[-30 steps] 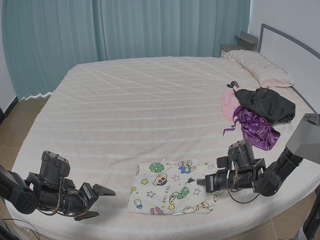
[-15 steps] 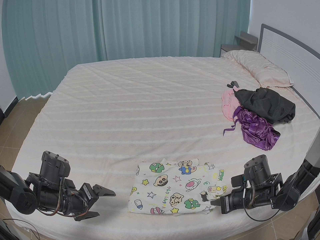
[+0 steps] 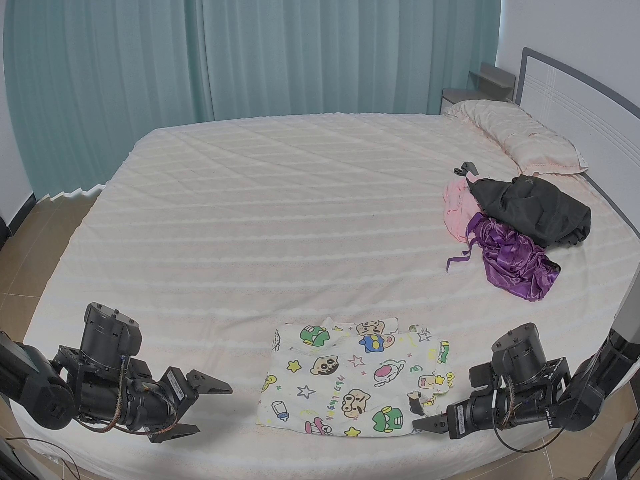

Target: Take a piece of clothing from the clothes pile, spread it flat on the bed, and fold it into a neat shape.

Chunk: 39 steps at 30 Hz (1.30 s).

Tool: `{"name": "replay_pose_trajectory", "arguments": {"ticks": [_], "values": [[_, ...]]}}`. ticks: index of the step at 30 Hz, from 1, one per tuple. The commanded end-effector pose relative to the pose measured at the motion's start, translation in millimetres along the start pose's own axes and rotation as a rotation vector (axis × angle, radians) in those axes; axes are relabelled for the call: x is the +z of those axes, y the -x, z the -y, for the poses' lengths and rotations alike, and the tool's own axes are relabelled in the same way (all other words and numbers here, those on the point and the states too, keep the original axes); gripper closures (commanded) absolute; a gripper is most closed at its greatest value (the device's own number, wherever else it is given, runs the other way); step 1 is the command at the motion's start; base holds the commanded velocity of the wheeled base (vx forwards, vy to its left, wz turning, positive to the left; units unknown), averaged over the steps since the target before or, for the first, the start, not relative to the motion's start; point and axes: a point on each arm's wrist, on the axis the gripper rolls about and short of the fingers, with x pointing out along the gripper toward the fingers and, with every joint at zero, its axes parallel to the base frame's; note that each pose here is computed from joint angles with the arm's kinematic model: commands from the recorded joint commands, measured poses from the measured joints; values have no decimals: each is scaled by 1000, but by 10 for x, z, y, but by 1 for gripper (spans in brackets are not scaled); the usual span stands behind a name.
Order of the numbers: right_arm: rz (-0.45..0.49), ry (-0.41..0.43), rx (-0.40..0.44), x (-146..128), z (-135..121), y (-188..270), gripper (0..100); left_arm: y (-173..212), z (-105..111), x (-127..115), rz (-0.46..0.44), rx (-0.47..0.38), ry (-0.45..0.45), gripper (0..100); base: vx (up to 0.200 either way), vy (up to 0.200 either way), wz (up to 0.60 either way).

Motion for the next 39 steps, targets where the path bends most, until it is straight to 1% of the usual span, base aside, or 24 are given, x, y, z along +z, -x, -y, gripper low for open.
{"name": "replay_pose_trajectory", "arguments": {"ticks": [1, 6, 7, 8, 9, 10, 11, 15, 16, 18, 21, 24, 29, 34, 38, 39], "values": [[40, -32, -13, 16, -13, 88, 0, -6, -6, -1, -2, 3, 2, 0, 0, 0, 0], [153, -115, 12, 172, -6, 287, 0, -6, -6, -1, -3, 3, 2, 0, 0, 0, 0], [153, -115, 12, 172, -6, 287, 0, -6, -6, -1, -3, 3, 2, 0, 0, 0, 0], [194, -149, 14, 277, 11, 306, 0, -6, -6, -1, -2, 3, 2, 0, 0, 0, 0], [203, -166, 12, 322, 26, 295, 0, -6, -6, -1, -2, 3, 2, 0, 0, 0, 0], [208, -174, 10, 346, 31, 290, 0, -3, -5, -1, -1, 2, 1, 0, 0, 0, 0], [215, -202, 1, 404, 68, 257, 0, -4, -3, -4, -2, 2, 0, 0, 0, 0, 0], [196, -268, -29, 517, 183, 22, 0, -4, -3, -4, -2, 2, 0, 0, 0, 0, 0], [194, -279, -31, 531, 195, -6, 0, -4, -3, -4, -2, 2, 0, 0, 0, 0, 0], [193, -333, -31, 615, 222, -151, 0, -7, -9, -5, -3, 5, 1, 0, 0, 0, 0], [194, -379, -27, 701, 232, -279, 0, -7, -9, -5, -3, 5, 1, 0, 0, 0, 0], [194, -392, -24, 753, 237, -373, 0, -7, -8, -6, -9, 2, 1, 0, 0, 0, 0], [174, -395, -32, 742, 260, -494, 0, -6, -8, -7, -25, -6, 4, 0, 0, 0, 0], [192, -401, -26, 806, 271, -524, 0, -6, -7, -9, -33, -9, 2, 0, 0, 0, 0], [218, -448, -9, 904, 267, -566, 0, -12, -9, -8, -34, -7, 3, 0, 0, 0, 0], [221, -447, -8, 912, 266, -570, 0, -12, -9, -8, -34, -7, 3, 0, 0, 0, 0]]}}
